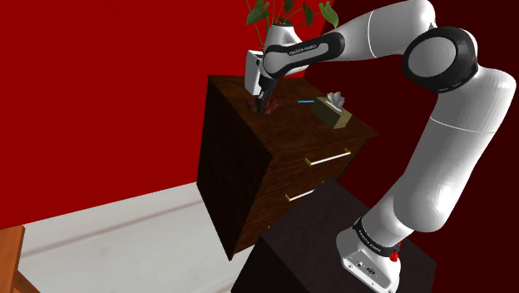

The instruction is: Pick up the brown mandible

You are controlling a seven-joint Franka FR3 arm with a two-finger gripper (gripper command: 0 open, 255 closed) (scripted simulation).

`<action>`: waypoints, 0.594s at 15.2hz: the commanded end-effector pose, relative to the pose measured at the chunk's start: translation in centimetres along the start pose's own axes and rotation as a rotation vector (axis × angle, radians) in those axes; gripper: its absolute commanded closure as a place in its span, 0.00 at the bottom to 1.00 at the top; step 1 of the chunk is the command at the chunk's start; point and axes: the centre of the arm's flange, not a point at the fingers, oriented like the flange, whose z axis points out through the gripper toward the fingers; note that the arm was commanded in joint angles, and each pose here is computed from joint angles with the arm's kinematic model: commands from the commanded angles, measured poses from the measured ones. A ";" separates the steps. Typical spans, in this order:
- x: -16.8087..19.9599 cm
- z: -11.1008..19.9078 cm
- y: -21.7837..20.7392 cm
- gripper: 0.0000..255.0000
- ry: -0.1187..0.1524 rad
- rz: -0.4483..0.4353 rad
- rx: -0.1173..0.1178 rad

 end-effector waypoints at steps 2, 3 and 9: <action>0.0 -1.5 0.2 1.00 0.000 0.000 0.000; 0.0 -2.1 0.3 1.00 0.000 0.000 0.000; 0.0 -5.2 0.7 1.00 0.000 0.000 0.000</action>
